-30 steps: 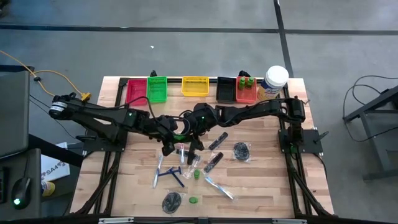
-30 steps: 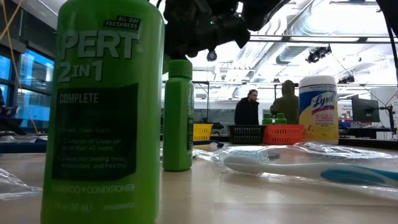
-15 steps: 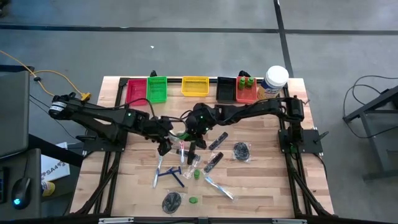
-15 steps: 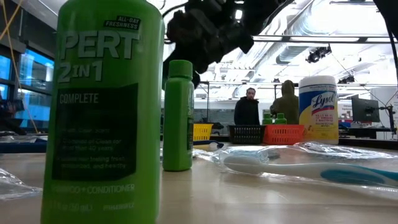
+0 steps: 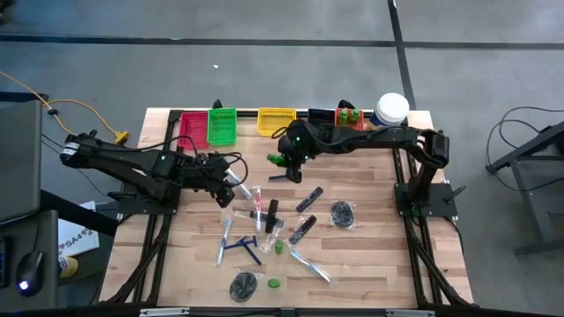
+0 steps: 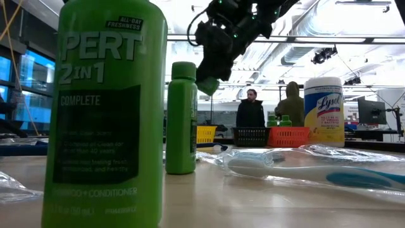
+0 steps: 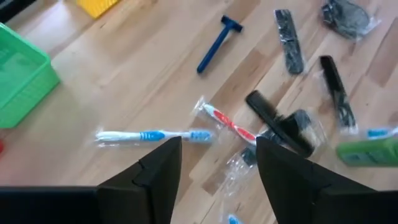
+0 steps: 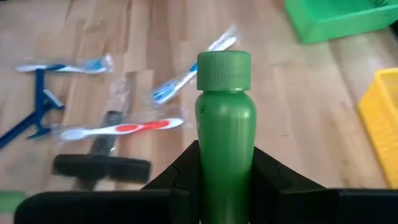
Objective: Pick & Place Travel size toiletries
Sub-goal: Put the green shampoo bottle into the orange bin
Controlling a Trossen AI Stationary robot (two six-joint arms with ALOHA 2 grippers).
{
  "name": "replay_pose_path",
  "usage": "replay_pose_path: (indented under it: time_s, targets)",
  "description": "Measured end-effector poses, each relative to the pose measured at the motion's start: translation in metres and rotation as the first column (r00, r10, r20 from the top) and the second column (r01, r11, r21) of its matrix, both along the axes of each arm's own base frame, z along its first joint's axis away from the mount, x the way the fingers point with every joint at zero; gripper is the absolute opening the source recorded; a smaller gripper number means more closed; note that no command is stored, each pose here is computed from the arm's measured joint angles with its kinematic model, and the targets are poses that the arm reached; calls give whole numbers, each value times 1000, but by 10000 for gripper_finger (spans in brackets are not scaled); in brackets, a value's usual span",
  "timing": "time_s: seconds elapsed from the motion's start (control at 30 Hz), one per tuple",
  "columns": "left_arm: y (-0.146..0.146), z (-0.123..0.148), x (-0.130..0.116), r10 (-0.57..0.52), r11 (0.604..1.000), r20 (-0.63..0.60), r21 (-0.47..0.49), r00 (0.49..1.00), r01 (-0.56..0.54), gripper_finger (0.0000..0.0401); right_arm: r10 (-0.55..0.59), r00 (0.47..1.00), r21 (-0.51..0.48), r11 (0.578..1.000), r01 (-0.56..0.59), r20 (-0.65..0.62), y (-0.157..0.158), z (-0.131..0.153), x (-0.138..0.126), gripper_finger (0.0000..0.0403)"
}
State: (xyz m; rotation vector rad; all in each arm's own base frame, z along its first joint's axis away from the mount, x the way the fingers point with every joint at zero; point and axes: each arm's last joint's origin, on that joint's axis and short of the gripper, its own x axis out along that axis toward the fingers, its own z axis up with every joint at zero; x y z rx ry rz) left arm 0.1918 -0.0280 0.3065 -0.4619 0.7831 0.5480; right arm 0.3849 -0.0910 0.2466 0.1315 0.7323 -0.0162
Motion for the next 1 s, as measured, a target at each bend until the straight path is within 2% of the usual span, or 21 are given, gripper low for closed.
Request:
replay_pose_path:
  time_s: [0.4,0.6,0.7,0.9,1.0]
  targets:
    - [4,-3,-13,61,998,-84,32,995,-59,193,-62,998,-24,998,63,22,-30,22,-22,70]
    - [5,-18,-17,105,994,-100,24,989,-103,193,-90,996,-5,996,90,-10,-43,23,-33,68]
    - [6,-29,-22,132,991,-112,14,985,-131,193,-104,994,-10,994,104,16,-50,29,-38,68]
    - [8,-42,-32,167,986,-81,-16,983,-169,193,-134,986,-25,990,137,100,-61,50,-50,68]
    - [9,-48,-37,179,983,-49,-35,983,-181,193,-147,986,-22,989,149,77,-63,56,-62,68]
